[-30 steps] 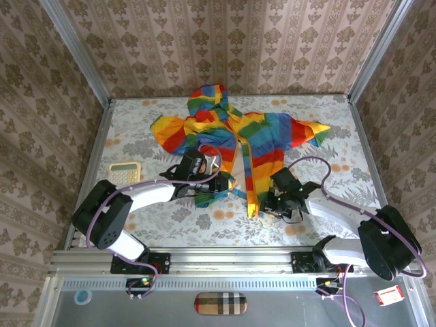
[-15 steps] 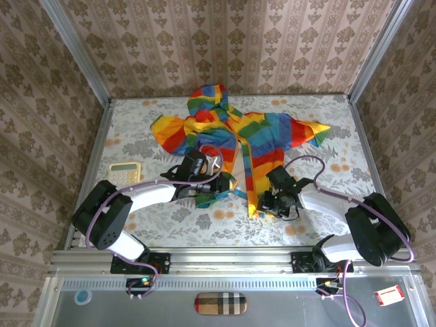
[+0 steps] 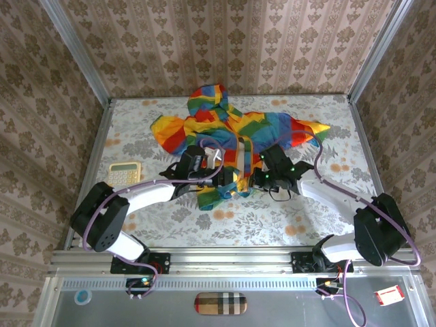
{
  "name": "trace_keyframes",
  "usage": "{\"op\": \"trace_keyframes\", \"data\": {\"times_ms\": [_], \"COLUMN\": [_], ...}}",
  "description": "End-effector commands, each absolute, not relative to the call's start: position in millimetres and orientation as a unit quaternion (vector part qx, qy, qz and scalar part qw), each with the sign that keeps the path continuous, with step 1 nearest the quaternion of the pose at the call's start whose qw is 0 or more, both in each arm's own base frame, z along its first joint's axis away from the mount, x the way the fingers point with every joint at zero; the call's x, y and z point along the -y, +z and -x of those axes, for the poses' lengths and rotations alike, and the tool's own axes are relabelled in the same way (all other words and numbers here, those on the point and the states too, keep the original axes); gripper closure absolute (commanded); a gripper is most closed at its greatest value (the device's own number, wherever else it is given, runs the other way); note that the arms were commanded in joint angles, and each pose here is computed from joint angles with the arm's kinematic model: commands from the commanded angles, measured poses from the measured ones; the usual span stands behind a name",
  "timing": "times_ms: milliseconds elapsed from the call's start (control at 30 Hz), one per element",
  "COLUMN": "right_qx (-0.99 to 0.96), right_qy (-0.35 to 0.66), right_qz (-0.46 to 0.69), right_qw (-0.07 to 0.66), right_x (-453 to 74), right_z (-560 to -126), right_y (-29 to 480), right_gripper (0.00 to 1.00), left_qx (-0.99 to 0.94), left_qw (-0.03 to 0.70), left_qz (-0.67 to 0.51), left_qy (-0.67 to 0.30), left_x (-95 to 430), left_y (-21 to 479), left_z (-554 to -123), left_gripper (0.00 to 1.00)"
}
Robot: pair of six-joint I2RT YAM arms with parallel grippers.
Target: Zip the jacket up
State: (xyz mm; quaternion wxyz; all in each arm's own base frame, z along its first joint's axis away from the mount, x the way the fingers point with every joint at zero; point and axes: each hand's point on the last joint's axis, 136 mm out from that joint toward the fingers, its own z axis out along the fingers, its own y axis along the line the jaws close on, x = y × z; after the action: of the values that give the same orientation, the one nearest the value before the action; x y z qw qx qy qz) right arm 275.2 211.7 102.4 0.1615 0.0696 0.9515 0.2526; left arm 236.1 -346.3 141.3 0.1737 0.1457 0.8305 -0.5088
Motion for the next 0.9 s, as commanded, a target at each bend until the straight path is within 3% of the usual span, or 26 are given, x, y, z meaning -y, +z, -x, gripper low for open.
{"op": "trace_keyframes", "data": {"times_ms": [0, 300, 633, 867], "right_qx": [-0.965, -0.962, -0.961, -0.961], "right_qy": [0.225, 0.253, 0.258, 0.259], "right_qz": [-0.057, -0.067, -0.079, -0.081], "right_qw": [0.124, 0.083, 0.062, 0.056], "right_x": [-210.0, -222.6, -224.7, -226.1], "right_z": [-267.6, -260.6, -254.9, -253.4], "right_y": [80.9, 59.7, 41.8, 34.8], "right_gripper": [1.0, 0.86, 0.82, 0.73], "left_qx": [-0.817, -0.842, -0.86, -0.866], "left_qw": [0.177, 0.124, 0.098, 0.09], "left_qz": [-0.161, -0.136, -0.136, -0.131], "left_qy": [-0.525, -0.508, -0.482, -0.474], "left_x": [357.8, 363.6, 357.1, 353.1], "left_y": [150.2, 94.3, 66.3, 55.3], "left_z": [-237.4, -230.9, -224.9, -223.8], "left_gripper": [1.0, 1.0, 1.0, 1.0]}}
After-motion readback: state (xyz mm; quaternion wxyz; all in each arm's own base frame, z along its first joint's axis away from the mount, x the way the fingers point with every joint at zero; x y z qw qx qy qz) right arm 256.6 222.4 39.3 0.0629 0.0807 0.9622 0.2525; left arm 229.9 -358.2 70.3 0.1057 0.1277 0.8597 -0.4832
